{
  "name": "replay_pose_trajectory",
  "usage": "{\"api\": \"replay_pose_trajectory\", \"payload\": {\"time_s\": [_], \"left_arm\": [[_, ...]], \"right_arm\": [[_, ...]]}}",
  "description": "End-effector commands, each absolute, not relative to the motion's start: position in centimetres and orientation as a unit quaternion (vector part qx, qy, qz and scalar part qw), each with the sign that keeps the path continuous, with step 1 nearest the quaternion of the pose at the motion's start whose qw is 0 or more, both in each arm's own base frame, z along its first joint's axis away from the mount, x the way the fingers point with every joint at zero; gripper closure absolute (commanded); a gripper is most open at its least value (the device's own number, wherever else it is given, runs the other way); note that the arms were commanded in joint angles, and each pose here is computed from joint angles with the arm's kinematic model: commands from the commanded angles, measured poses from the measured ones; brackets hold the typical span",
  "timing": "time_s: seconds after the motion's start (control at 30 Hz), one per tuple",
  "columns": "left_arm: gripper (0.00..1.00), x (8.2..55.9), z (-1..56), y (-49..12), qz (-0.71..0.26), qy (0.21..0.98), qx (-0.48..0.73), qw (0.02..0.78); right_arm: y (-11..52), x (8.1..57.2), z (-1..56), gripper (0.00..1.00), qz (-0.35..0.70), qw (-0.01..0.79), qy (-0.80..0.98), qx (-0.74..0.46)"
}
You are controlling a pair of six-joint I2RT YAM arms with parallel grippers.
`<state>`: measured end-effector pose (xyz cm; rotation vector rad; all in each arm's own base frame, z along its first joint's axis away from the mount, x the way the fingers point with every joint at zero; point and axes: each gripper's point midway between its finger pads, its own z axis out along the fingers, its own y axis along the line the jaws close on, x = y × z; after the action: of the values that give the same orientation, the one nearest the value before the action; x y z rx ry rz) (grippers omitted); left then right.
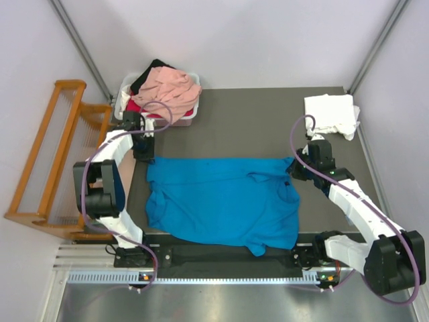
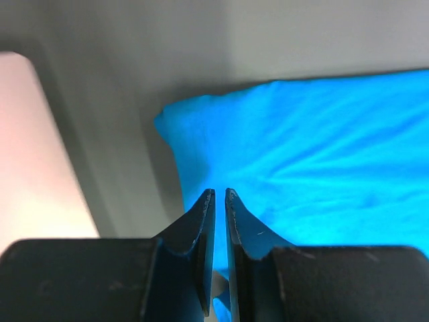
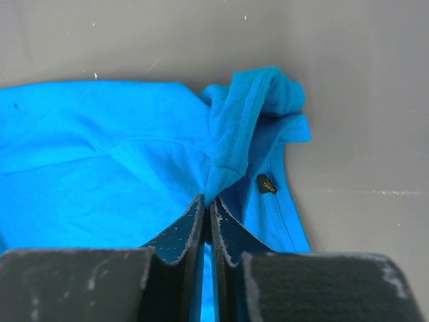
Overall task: Fold and stack the t-shirts
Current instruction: Flatten the tshirt out
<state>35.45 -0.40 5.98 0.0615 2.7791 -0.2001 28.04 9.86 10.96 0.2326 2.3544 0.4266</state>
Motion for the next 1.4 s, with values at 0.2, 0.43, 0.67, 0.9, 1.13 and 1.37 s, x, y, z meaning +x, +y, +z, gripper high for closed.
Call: {"api": "replay_pose_trajectory", "payload": {"time_s": [0.2,0.43,0.67,0.9,1.13,1.37], "left_arm": [[0.82,36.2,13.0,-5.5,-0.084,0.948,0.117,0.285],[0.82,35.9,11.1,-9.2,-0.095,0.945,0.157,0.270],[0.85,36.8,8.6,-8.7,-0.077,0.952,0.154,0.255],[0.85,36.5,8.3,-8.5,-0.073,0.951,0.156,0.256],[0.86,36.1,8.2,-8.0,-0.061,0.950,0.157,0.262],[0.86,36.0,8.0,-7.9,-0.060,0.951,0.157,0.259]], "right_arm": [[10.0,29.8,12.5,0.54,0.158,0.381,0.907,0.080],[10.5,33.9,15.5,0.37,0.156,0.414,0.893,0.085],[9.4,37.3,13.8,0.37,0.098,0.414,0.901,0.081],[9.4,38.5,8.3,0.41,0.076,0.372,0.921,0.089],[9.6,37.6,3.9,0.44,0.077,0.331,0.936,0.091],[10.8,36.3,2.2,0.57,0.109,0.308,0.940,0.095]]}}
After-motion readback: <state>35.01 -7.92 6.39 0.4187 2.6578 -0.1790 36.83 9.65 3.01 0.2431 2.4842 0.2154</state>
